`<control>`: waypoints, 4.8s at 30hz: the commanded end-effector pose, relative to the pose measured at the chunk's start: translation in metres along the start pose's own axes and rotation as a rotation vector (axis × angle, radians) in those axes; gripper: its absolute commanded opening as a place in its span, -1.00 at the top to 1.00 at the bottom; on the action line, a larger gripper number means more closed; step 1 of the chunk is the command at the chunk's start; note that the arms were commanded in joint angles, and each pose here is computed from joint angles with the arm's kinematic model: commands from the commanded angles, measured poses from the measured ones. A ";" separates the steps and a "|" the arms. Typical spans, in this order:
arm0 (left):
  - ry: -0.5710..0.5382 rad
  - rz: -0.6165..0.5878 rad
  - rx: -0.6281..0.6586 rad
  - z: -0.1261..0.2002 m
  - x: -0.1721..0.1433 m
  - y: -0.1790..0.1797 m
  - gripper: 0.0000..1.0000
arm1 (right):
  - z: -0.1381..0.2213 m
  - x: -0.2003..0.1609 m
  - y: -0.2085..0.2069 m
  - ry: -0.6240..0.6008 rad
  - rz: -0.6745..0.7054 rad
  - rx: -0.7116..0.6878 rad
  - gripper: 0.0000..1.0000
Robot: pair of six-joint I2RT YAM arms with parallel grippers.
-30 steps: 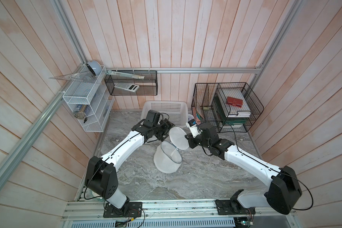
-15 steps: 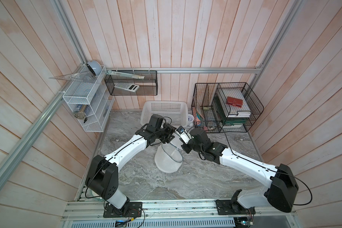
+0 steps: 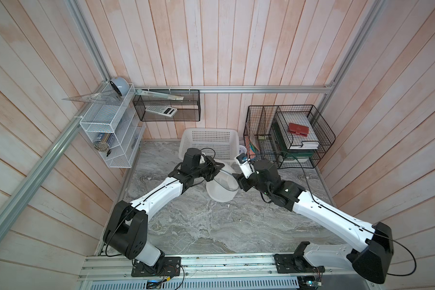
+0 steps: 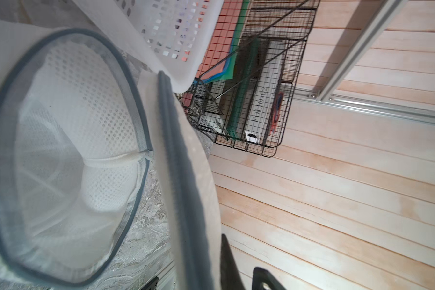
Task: Turn the laundry bag inside out
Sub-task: Adjust the laundry bag at the center of the board.
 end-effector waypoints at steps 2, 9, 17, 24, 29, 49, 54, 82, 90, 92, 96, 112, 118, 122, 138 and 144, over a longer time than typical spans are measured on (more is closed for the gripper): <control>0.089 -0.121 -0.175 0.011 -0.009 -0.014 1.00 | 0.011 -0.005 -0.023 0.038 -0.322 0.116 -0.11; 0.228 -0.243 -0.329 0.026 -0.027 -0.007 1.00 | -0.015 -0.036 -0.057 0.144 -0.650 0.211 0.10; 0.273 -0.320 -0.258 0.036 -0.031 0.010 1.00 | -0.050 -0.071 -0.048 0.260 -0.736 0.318 0.12; 0.246 -0.300 -0.275 0.039 -0.024 0.007 1.00 | -0.070 -0.103 -0.032 0.303 -0.852 0.391 0.11; 0.240 -0.293 -0.275 0.039 -0.024 0.009 1.00 | -0.077 -0.097 -0.020 0.295 -0.856 0.441 0.05; 0.195 -0.265 -0.269 0.048 -0.020 0.031 -0.26 | -0.081 -0.071 -0.023 0.200 -0.514 0.244 1.00; 0.095 -0.301 -0.076 0.063 0.000 0.058 -1.00 | -0.060 -0.056 -0.029 0.083 -0.328 0.192 1.00; -0.115 -0.002 0.393 0.094 0.018 0.049 -0.68 | -0.047 -0.037 0.016 -0.121 0.034 0.149 1.00; -0.060 0.208 0.289 0.074 -0.005 0.041 -0.59 | -0.060 -0.041 0.047 -0.150 0.144 0.135 1.00; -0.043 0.238 0.297 0.071 -0.009 0.041 -0.59 | -0.062 -0.043 0.054 -0.158 0.173 0.131 1.00; -0.031 0.283 0.300 0.069 -0.016 0.047 -0.54 | -0.068 -0.047 0.063 -0.163 0.204 0.127 1.00; -0.062 0.367 0.345 0.056 -0.011 0.080 0.05 | -0.063 -0.044 0.073 -0.186 0.223 0.129 1.00; -0.064 0.319 0.376 0.054 -0.007 0.082 0.57 | -0.059 -0.044 0.074 -0.182 0.219 0.135 1.00; -0.077 0.311 0.375 0.054 -0.003 0.082 0.91 | -0.057 -0.046 0.073 -0.179 0.209 0.132 1.00; -0.124 0.281 0.350 0.055 0.003 0.069 1.00 | -0.028 -0.045 0.042 -0.054 -0.053 0.007 0.17; -0.196 0.302 0.319 0.058 0.007 0.069 1.00 | -0.026 -0.032 0.058 0.044 -0.244 0.111 0.18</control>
Point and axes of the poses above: each gripper's point midway between its finger pads, its own z axis back along the fingers, its own y axis along the line the jaws close on, x = y × z, the point moved 3 cm from there along z, back along the fingers
